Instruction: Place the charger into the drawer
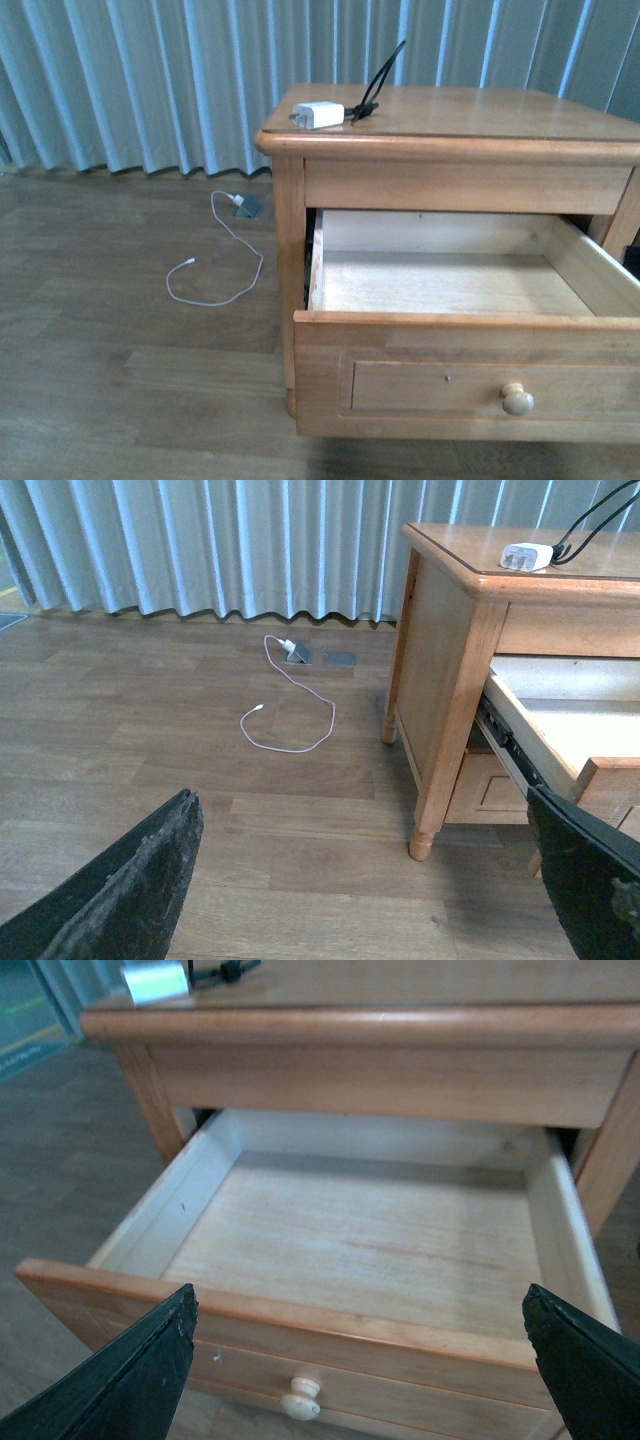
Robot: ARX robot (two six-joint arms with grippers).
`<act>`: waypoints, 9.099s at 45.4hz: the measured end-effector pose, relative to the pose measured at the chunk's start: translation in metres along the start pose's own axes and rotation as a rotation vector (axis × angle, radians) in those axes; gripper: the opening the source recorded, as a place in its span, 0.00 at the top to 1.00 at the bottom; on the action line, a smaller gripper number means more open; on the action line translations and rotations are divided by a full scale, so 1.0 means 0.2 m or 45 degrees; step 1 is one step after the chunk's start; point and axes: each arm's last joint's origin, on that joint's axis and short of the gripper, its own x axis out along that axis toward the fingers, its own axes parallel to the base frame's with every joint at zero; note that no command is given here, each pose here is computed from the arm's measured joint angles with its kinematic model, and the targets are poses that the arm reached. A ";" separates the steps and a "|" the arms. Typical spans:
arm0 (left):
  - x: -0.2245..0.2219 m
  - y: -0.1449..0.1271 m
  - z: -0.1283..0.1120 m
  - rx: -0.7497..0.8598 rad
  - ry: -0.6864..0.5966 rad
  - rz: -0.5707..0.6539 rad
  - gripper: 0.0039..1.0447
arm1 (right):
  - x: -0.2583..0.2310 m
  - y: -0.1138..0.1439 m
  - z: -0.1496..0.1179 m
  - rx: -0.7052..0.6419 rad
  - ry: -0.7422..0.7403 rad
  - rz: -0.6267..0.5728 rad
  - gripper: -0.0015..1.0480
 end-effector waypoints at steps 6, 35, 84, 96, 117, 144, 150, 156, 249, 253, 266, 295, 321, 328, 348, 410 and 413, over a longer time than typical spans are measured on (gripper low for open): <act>0.00 0.00 0.00 0.000 0.000 0.000 0.06 | -0.16 -0.01 0.06 0.017 -0.082 -0.027 0.08; 0.00 0.00 0.00 0.000 0.000 0.000 0.06 | -0.40 -0.02 -0.04 -0.039 -0.240 -0.344 0.42; 0.38 -0.10 0.30 -0.119 0.054 0.240 0.06 | -0.45 0.07 -0.11 -0.066 -0.247 -0.338 0.08; 0.92 -0.24 0.50 0.171 0.071 -0.041 0.06 | -0.45 0.07 -0.11 -0.066 -0.247 -0.338 0.08; 1.69 -0.56 0.45 0.244 -0.036 -0.383 0.06 | -0.45 0.07 -0.11 -0.066 -0.247 -0.338 0.08; 2.04 -0.83 0.21 0.161 -0.042 -0.478 0.06 | -0.45 0.07 -0.11 -0.066 -0.247 -0.338 0.08; 2.09 -0.85 0.18 0.148 -0.024 -0.507 0.06 | -0.45 0.07 -0.11 -0.066 -0.247 -0.338 0.08; 2.11 -0.87 0.18 0.133 0.003 -0.556 0.08 | -0.45 0.07 -0.11 -0.066 -0.247 -0.338 0.08; 1.54 -1.11 0.13 0.367 0.181 -0.600 0.06 | -0.45 0.07 -0.11 -0.066 -0.247 -0.338 0.08; 1.50 -1.01 0.26 0.351 0.122 -0.473 0.06 | -0.45 0.07 -0.11 -0.066 -0.247 -0.338 0.08; 1.09 -0.53 0.60 0.306 -0.049 -0.116 0.06 | -0.45 0.07 -0.11 -0.066 -0.247 -0.338 0.08; 0.17 -0.10 0.40 0.080 0.014 0.436 0.06 | -0.45 0.07 -0.11 -0.066 -0.247 -0.336 0.08; 0.10 0.00 0.17 0.008 0.015 0.004 0.86 | -0.45 0.07 -0.11 -0.066 -0.247 -0.337 0.08; 0.09 0.00 0.13 0.004 0.013 0.000 0.96 | -0.45 0.07 -0.11 -0.066 -0.247 -0.338 0.08; 0.03 0.00 0.04 0.003 0.039 0.002 0.96 | -0.45 0.07 -0.11 -0.066 -0.247 -0.337 0.08; 0.00 0.00 0.00 0.003 -0.001 0.000 0.06 | -0.03 0.02 -0.17 -0.049 0.381 -0.079 0.08; 0.00 0.00 0.00 0.003 -0.001 0.000 0.06 | 0.08 0.00 -0.20 -0.033 0.422 -0.082 0.08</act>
